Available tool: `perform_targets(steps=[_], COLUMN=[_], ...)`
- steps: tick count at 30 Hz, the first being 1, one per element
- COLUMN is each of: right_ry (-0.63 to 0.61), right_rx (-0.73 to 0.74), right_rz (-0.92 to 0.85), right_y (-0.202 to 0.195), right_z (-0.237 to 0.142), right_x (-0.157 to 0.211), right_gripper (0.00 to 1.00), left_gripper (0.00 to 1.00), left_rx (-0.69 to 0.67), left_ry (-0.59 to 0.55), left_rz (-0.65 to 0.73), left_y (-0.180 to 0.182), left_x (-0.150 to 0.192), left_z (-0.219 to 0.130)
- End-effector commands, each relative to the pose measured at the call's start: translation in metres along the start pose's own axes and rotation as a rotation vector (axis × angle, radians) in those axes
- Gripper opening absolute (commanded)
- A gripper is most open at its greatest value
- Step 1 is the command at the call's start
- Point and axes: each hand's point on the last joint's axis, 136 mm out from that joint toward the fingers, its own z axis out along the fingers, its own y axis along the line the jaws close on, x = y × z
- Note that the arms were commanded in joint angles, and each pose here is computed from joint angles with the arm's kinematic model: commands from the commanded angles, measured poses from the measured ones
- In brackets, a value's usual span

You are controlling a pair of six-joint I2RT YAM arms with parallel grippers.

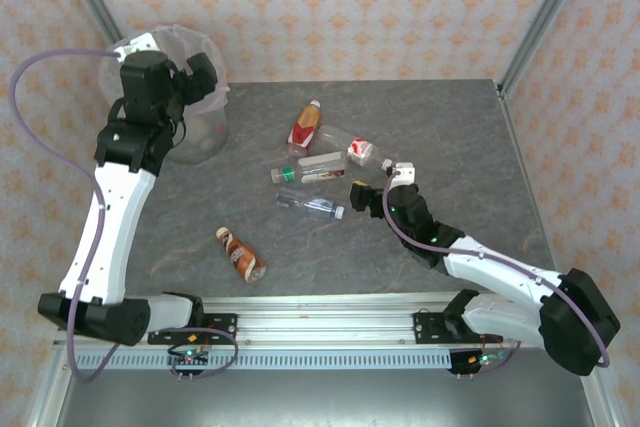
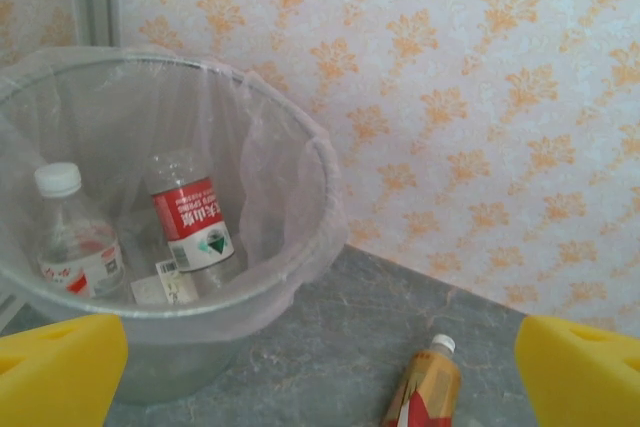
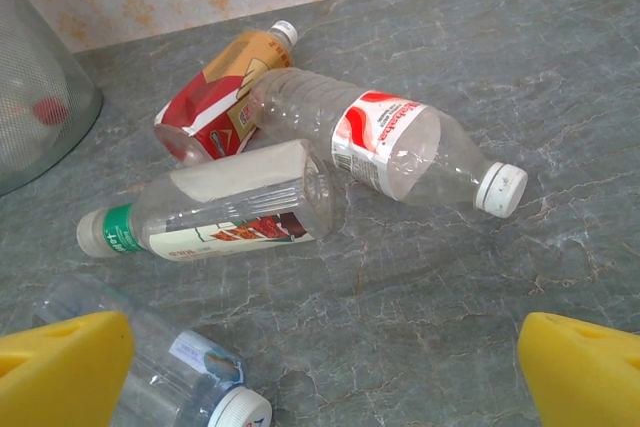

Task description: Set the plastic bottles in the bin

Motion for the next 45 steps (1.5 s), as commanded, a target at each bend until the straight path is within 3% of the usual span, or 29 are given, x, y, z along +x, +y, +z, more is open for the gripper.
perform_targets(steps=[1,14,20,28,34,45], right_ry=[-0.032,-0.008,0.038,0.038,0.043,0.055], right_rx=[-0.031,-0.064,-0.059,-0.050,-0.054,-0.061], right_rz=[0.000,-0.003,-0.017,-0.005,-0.010,0.004], right_y=[0.011,0.026,0.027,0.026,0.028,0.028], right_z=[0.002,0.016,0.025,0.028,0.031,0.031], right_x=[-0.013,-0.014,-0.002,-0.001,0.000,0.004], right_gripper=[0.99,0.99,0.99,0.99,0.99,0.99], left_gripper=[1.00,1.00,1.00,1.00,1.00,1.00], left_rx=[-0.050,0.041,0.033,-0.130,-0.179,-0.230], left_ry=[0.010,0.202,0.313,0.517,0.656,0.815], left_rz=[0.013,-0.060,-0.108,-0.136,-0.208,-0.272], left_y=[0.013,0.038,0.047,0.075,0.091,0.092], left_x=[0.018,0.116,0.155,0.236,0.295,0.360], left_z=[-0.014,-0.070,-0.072,-0.080,-0.099,-0.099])
